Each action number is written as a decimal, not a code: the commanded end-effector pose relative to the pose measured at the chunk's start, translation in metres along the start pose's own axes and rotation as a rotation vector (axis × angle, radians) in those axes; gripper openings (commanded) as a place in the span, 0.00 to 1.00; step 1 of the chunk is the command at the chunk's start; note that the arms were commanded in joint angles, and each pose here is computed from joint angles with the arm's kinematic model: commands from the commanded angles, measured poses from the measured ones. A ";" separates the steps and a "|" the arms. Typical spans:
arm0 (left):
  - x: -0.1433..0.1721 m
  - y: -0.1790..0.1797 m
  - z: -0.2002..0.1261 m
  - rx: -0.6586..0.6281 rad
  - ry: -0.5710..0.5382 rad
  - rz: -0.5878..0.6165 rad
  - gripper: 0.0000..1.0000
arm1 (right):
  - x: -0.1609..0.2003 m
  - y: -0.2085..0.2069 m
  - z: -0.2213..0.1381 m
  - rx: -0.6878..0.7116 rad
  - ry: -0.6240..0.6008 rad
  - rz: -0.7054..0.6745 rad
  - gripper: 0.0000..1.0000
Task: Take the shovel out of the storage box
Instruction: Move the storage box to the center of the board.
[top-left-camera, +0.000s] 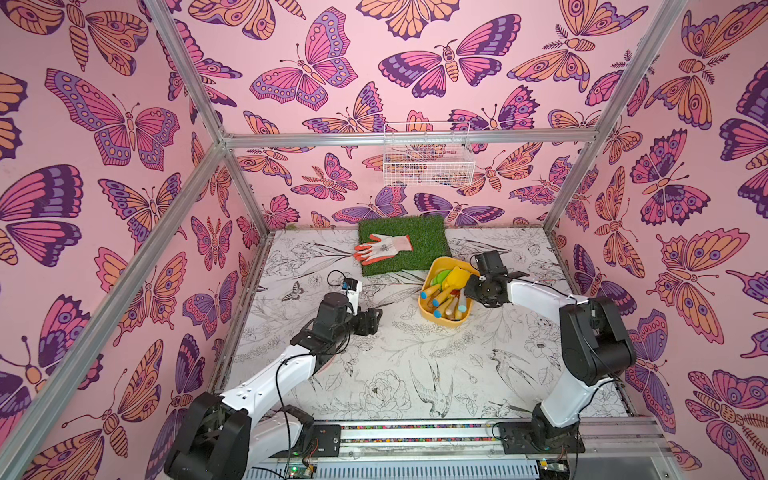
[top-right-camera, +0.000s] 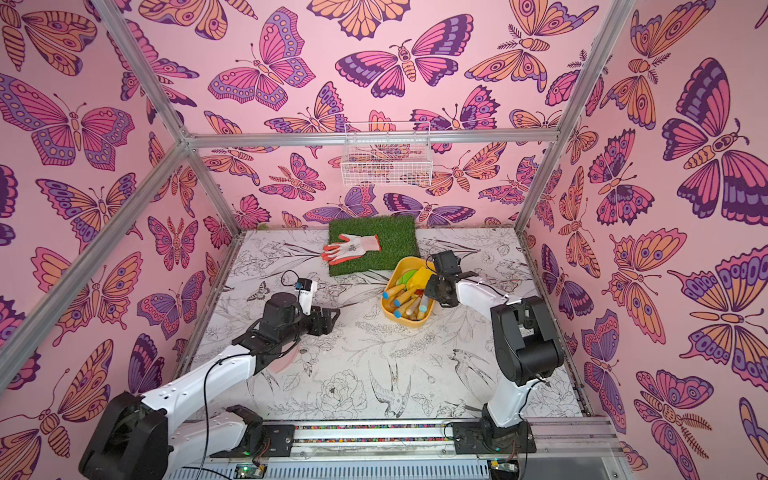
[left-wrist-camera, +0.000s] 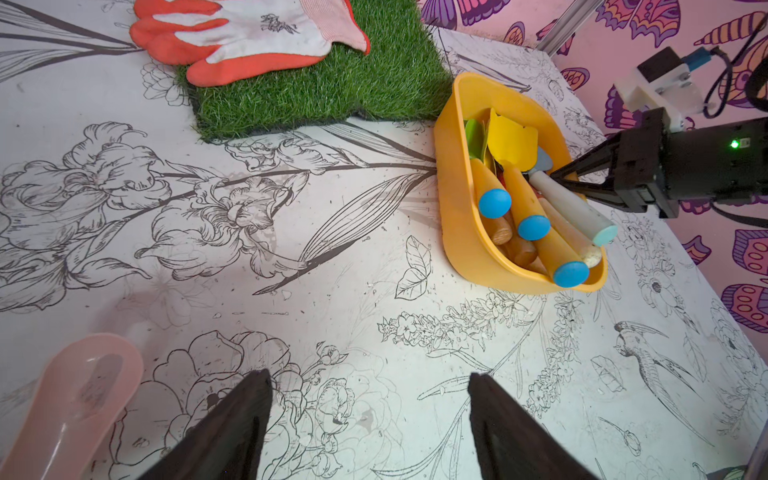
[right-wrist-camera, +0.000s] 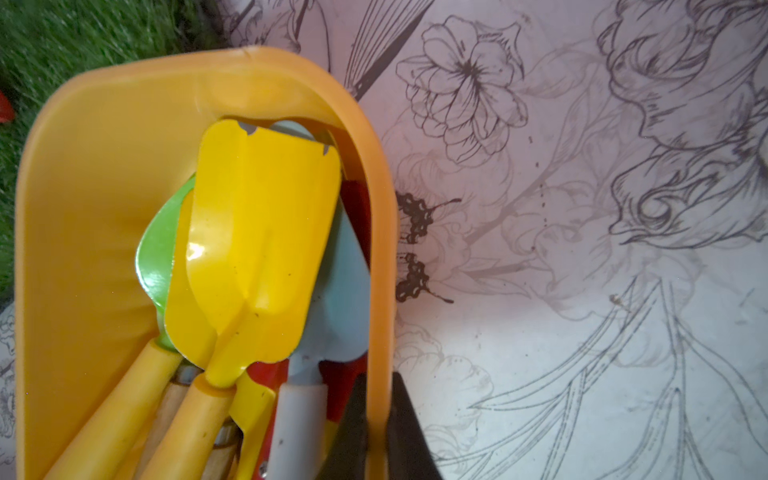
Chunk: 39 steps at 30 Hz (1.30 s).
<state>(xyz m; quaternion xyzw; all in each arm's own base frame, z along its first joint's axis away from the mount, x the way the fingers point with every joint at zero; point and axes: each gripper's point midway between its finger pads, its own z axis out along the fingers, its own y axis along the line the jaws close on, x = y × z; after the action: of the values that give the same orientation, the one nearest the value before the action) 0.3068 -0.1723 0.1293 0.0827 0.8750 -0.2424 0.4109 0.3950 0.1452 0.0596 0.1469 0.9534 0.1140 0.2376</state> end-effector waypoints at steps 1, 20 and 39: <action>-0.001 0.001 0.002 -0.009 -0.009 -0.004 0.80 | 0.028 0.009 -0.014 -0.028 0.064 -0.084 0.00; -0.003 0.017 -0.002 -0.108 -0.008 -0.064 0.74 | 0.121 0.115 -0.058 -0.258 0.079 -0.280 0.00; 0.015 0.028 0.014 -0.132 0.103 -0.162 0.58 | 0.111 0.182 -0.056 -0.306 0.027 -0.278 0.21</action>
<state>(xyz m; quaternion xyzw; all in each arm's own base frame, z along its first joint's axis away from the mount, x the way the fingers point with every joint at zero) 0.3148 -0.1596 0.1063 0.0131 0.9052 -0.2185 0.3644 0.2992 0.3339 0.0678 -0.0234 0.9566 0.2068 0.2038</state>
